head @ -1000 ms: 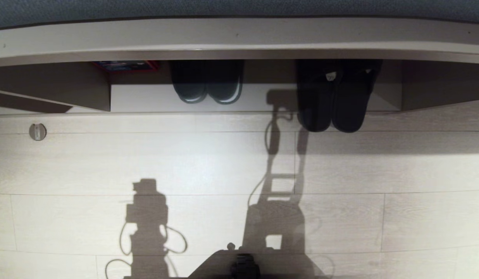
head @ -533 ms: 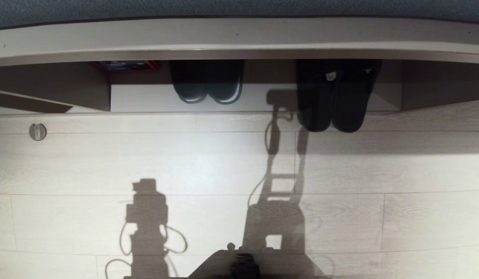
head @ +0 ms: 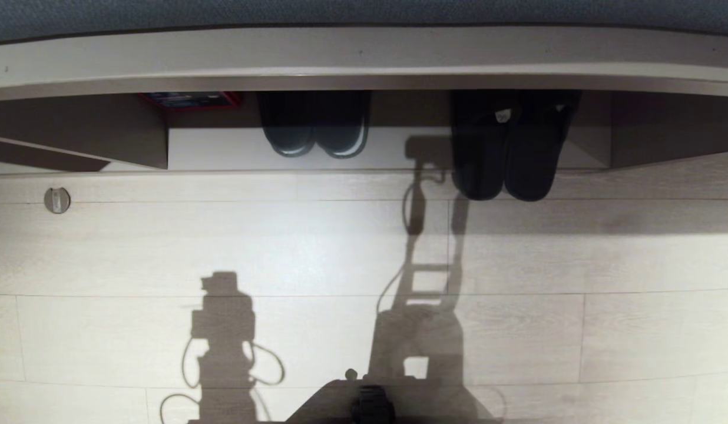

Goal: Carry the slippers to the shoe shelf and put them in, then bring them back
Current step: Pick up the slippers in the shoe cabinet

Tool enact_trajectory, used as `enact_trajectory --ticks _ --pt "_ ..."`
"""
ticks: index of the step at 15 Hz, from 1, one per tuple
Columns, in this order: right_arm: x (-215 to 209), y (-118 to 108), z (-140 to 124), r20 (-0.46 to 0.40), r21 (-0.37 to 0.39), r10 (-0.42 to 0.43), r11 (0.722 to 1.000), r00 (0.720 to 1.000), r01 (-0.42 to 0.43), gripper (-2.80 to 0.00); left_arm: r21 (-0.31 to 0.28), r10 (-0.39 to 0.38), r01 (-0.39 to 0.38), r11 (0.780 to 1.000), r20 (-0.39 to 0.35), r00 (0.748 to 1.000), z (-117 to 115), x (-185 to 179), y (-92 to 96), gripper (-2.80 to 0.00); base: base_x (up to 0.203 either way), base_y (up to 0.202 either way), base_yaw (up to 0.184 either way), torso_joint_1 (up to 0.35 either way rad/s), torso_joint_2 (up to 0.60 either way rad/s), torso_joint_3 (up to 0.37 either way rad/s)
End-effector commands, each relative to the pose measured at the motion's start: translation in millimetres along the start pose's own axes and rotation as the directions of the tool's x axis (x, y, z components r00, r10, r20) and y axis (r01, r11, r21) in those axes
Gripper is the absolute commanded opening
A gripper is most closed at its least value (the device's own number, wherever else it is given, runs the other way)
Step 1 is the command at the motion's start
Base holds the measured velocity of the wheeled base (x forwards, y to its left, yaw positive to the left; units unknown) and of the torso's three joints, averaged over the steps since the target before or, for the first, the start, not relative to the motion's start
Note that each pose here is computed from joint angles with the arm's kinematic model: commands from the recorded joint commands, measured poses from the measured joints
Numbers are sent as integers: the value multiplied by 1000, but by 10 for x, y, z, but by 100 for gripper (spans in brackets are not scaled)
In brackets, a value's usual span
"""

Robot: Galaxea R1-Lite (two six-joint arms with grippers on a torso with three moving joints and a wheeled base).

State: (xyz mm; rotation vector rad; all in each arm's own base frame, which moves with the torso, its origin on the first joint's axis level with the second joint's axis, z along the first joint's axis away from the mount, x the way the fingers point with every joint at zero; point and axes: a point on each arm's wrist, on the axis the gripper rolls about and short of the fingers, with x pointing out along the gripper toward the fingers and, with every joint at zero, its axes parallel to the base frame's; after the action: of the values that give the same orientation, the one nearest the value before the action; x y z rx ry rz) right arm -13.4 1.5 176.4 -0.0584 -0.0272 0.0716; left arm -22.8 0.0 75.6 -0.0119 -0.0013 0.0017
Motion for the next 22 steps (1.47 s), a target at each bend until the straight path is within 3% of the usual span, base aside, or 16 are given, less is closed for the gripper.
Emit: enact_trajectory --ticks 1,6,9,10,12,15,18,22 --pt "445 -36 254 -136 13 48 999 990 -46 -280 -1 0 0 1000 -1 1000 -4 1 0 -280 0 0 0 0 0 0" --pt "1403 -55 672 -139 20 190 982 972 -190 -280 -1 0 0 1000 -1 1000 -4 1 0 -280 0 0 0 0 0 0" --pt "1773 -57 660 -172 -74 270 955 947 -286 -280 0 1 -1 1000 0 1000 0 0 0 -280 0 0 0 0 0 0" --pt "1850 -61 651 -168 -94 275 951 947 -293 0 0 1 -1 1000 0 1000 -1 0 0 -280 0 0 0 0 0 0" --pt "1917 -65 677 -123 -126 274 949 954 -288 0 0 1 -1 1000 0 1000 -1 0 0 -280 0 0 0 0 0 0" --pt "2112 -68 572 -158 -114 270 950 950 -289 0 0 0 0 1000 -1 1000 -4 1 0 -280 0 0 0 0 0 0" --pt "2341 -27 440 -135 -123 245 957 960 -261 0 0 0 0 1000 -1 1000 -2 1 0 -280 0 0 0 0 0 0" --pt "2714 14 325 -20 -158 208 965 978 -209 0 0 1 -1 1000 0 1000 0 0 0 -280 0 0 0 0 0 0"
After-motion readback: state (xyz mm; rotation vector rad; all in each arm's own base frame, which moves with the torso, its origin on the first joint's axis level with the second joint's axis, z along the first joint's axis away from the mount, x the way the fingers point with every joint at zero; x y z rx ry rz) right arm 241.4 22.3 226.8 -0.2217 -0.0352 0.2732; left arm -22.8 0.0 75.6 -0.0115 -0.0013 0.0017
